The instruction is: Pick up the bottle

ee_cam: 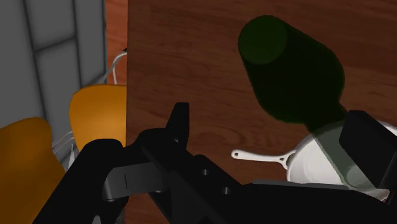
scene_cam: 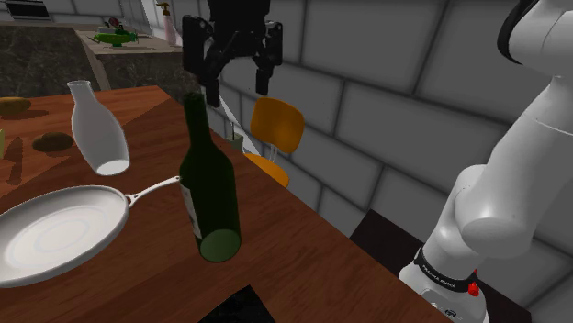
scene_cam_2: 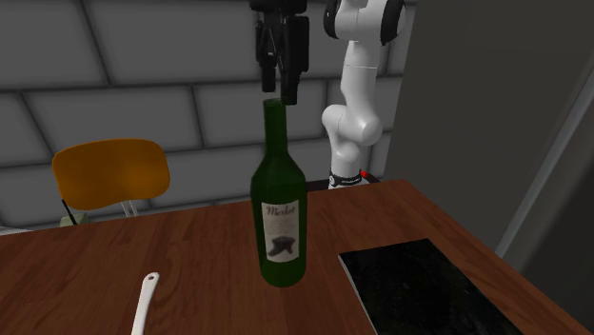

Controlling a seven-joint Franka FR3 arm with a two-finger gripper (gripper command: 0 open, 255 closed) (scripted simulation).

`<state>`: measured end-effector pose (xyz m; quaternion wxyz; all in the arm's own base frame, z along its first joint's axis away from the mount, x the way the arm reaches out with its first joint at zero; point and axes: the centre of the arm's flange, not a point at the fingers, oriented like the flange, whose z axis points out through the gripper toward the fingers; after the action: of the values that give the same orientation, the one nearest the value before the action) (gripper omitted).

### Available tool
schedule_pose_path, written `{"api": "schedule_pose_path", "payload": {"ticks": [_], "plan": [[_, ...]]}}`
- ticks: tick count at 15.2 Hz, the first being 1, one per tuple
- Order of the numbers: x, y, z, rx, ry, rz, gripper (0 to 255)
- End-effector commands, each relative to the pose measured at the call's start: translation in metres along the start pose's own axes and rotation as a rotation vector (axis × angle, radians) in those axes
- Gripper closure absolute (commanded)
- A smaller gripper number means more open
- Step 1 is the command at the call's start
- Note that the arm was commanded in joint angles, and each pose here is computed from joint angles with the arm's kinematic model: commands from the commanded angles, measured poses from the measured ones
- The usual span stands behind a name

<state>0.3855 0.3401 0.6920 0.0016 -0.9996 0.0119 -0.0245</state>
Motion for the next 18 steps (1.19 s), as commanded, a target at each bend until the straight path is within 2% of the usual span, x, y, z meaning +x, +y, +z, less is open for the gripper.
{"api": "schedule_pose_path", "payload": {"ticks": [1,4,11,13,14,18], "plan": [[0.005,-0.023,-0.009,-0.001,-0.001,0.008,0],[0.011,-0.053,-0.017,-0.004,-0.002,0.011,0],[0.009,-0.053,0.023,-0.004,-0.002,0.011,0],[0.009,-0.053,0.023,-0.004,-0.002,0.011,0],[0.010,-0.053,0.023,-0.004,-0.002,0.011,255],[0.010,-0.053,0.023,-0.004,-0.002,0.011,255]]}}
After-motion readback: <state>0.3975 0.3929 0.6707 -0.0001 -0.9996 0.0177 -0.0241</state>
